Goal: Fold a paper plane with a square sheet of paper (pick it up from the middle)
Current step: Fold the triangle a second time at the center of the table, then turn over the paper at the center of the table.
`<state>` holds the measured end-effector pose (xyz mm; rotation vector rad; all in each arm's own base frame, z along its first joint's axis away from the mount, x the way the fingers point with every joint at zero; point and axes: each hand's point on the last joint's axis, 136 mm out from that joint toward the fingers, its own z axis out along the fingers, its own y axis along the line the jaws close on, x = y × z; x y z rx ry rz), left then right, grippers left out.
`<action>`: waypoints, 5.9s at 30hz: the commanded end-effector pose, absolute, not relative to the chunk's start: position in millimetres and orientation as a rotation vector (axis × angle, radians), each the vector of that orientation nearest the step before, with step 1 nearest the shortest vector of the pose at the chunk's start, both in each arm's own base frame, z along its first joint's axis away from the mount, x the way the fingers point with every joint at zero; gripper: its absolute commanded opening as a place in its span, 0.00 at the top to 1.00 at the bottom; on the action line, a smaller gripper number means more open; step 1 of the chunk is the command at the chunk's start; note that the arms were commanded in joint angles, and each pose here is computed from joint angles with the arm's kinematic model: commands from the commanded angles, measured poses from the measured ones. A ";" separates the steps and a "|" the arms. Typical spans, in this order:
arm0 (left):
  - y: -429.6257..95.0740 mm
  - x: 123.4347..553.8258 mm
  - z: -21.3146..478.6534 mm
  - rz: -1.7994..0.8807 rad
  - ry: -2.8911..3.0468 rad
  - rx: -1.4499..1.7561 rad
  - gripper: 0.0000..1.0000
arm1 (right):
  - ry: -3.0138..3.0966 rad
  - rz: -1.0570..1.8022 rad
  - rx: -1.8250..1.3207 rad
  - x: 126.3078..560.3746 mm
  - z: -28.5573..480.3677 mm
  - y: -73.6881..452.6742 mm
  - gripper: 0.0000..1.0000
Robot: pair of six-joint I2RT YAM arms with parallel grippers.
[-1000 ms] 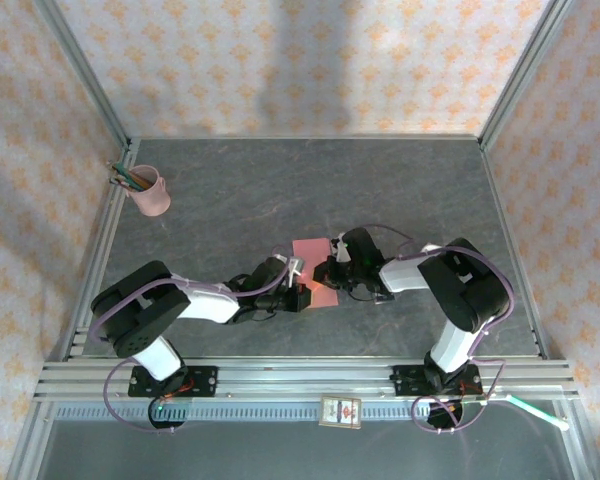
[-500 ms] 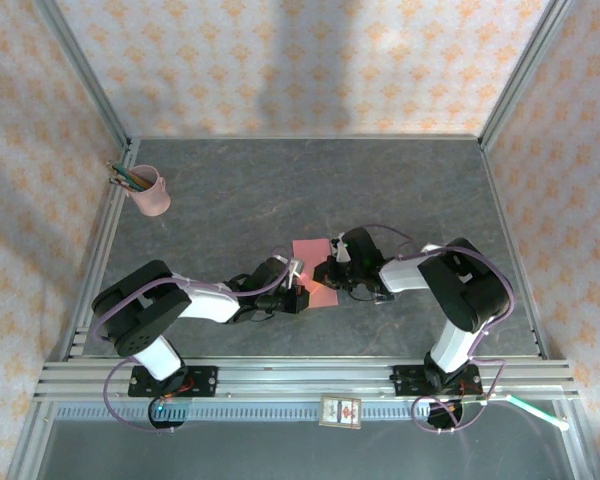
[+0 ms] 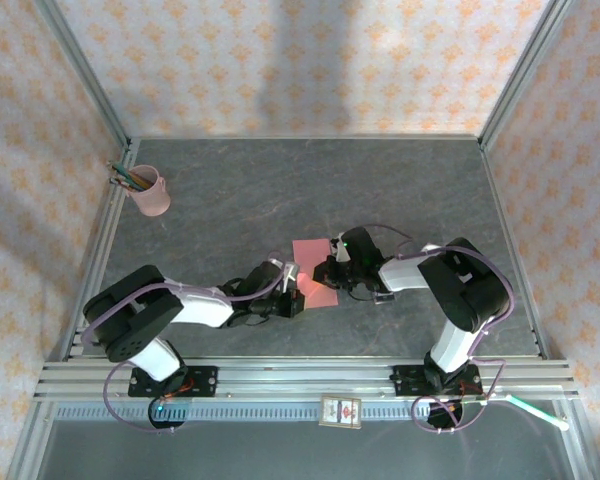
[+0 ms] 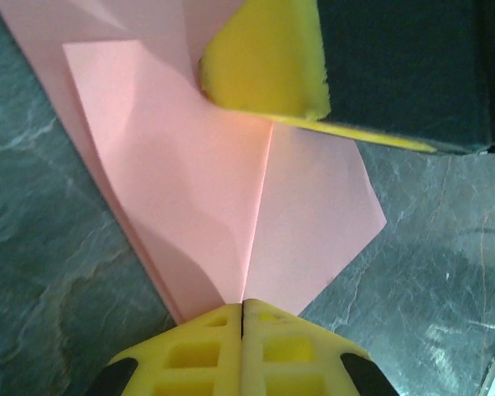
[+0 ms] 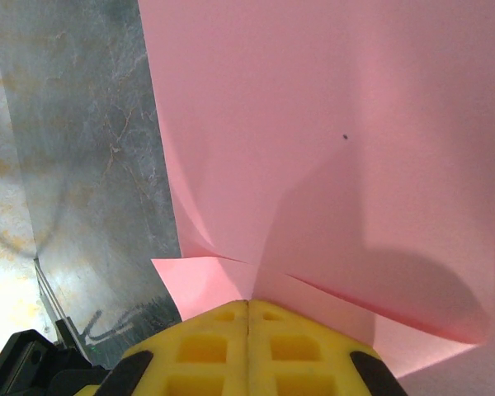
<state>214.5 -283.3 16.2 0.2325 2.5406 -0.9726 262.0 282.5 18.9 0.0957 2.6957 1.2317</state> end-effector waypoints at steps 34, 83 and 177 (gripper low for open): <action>-279.2 223.2 -5.5 -0.948 2.598 0.185 1.00 | 2.836 1.031 0.155 254.6 -12.5 260.8 0.94; -217.3 185.1 -69.9 -0.512 2.883 0.220 1.00 | 2.792 1.093 0.224 255.8 8.3 265.1 0.90; -277.3 272.9 -11.2 -0.812 2.645 0.115 0.99 | 2.662 1.034 0.214 221.3 38.8 252.0 0.60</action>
